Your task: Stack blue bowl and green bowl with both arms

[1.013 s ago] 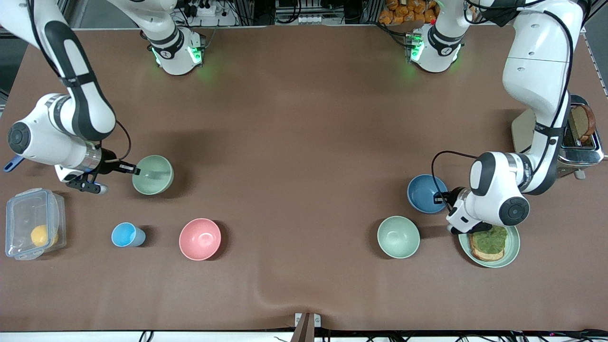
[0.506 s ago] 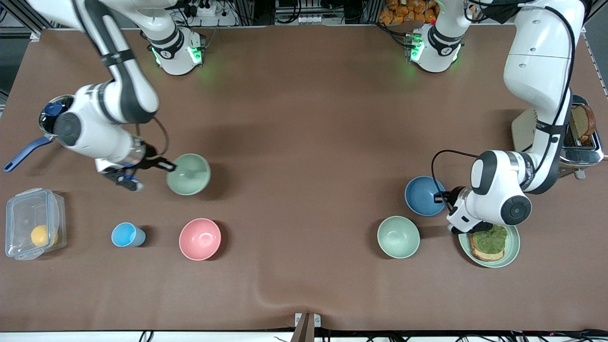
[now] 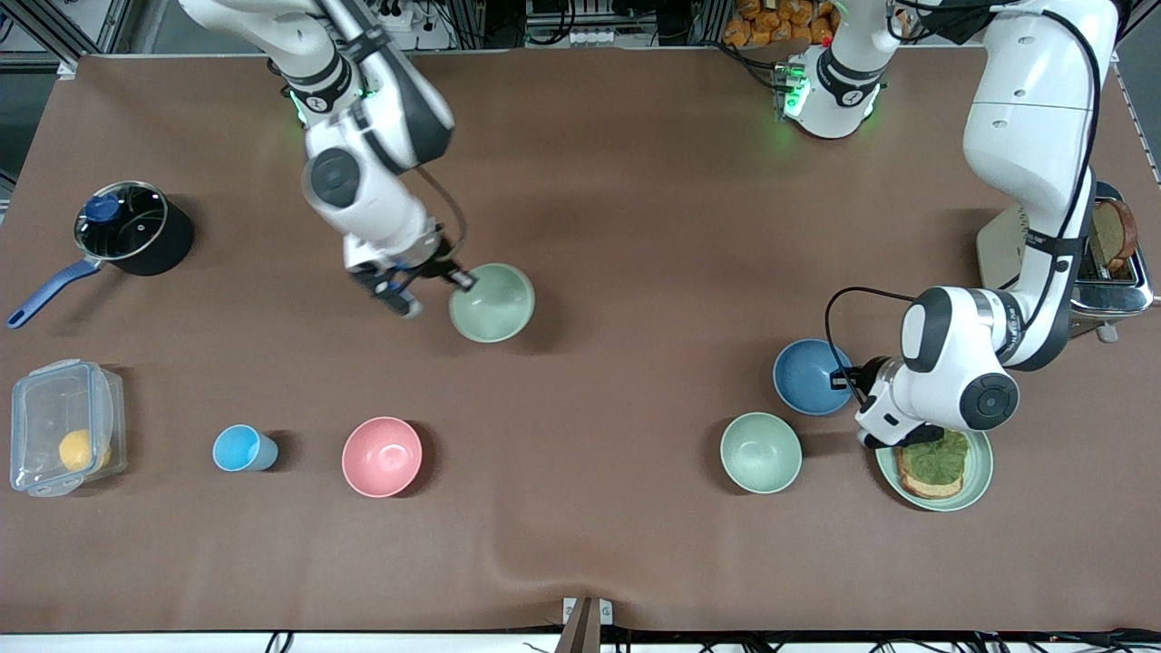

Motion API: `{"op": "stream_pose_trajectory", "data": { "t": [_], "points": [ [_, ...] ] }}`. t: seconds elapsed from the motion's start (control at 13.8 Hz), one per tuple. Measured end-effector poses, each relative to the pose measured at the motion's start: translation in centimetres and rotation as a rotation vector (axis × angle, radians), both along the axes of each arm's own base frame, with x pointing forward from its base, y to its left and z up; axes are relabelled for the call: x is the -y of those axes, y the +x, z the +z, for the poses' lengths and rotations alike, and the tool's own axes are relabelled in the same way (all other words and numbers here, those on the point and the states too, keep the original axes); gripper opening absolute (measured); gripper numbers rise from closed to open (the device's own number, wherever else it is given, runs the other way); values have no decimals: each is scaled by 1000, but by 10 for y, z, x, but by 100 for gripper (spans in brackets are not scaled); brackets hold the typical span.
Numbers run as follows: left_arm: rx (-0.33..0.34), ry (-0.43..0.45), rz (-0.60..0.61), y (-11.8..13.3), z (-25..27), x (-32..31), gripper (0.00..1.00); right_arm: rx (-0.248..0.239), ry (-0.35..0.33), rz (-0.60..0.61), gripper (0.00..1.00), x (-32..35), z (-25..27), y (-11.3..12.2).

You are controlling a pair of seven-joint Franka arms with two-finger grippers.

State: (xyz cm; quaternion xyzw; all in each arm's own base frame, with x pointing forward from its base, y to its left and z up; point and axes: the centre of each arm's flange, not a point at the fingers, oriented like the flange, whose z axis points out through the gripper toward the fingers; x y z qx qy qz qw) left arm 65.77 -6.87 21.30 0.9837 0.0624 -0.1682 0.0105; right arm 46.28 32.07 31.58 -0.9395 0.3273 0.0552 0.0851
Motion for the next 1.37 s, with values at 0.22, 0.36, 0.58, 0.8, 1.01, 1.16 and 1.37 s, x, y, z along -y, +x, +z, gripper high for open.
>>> {"op": "stream_pose_trajectory", "data": {
  "t": [0.22,0.36,0.58,0.8,1.01,1.16,1.37],
  "points": [
    [9,4,6,1,25,-1,6,4,3,-34,4,-39,-20,-22],
    [-5,9,4,-3,54,-1,6,5,4,-49,4,-57,-39,-33],
    [8,19,22,-9,95,4,6,0,0,-56,4,-77,-59,-49],
    [-1,16,15,-19,97,20,6,-6,-3,-63,4,-91,-68,-62],
    [-12,-23,12,-26,96,36,6,-10,-8,-71,4,-105,-81,-77],
    [-25,-75,27,-29,96,50,6,-10,-12,-71,4,-110,-93,-84],
    [-48,-107,47,-39,97,85,6,-12,-18,-73,4,-110,-100,-85]
  ]
}}
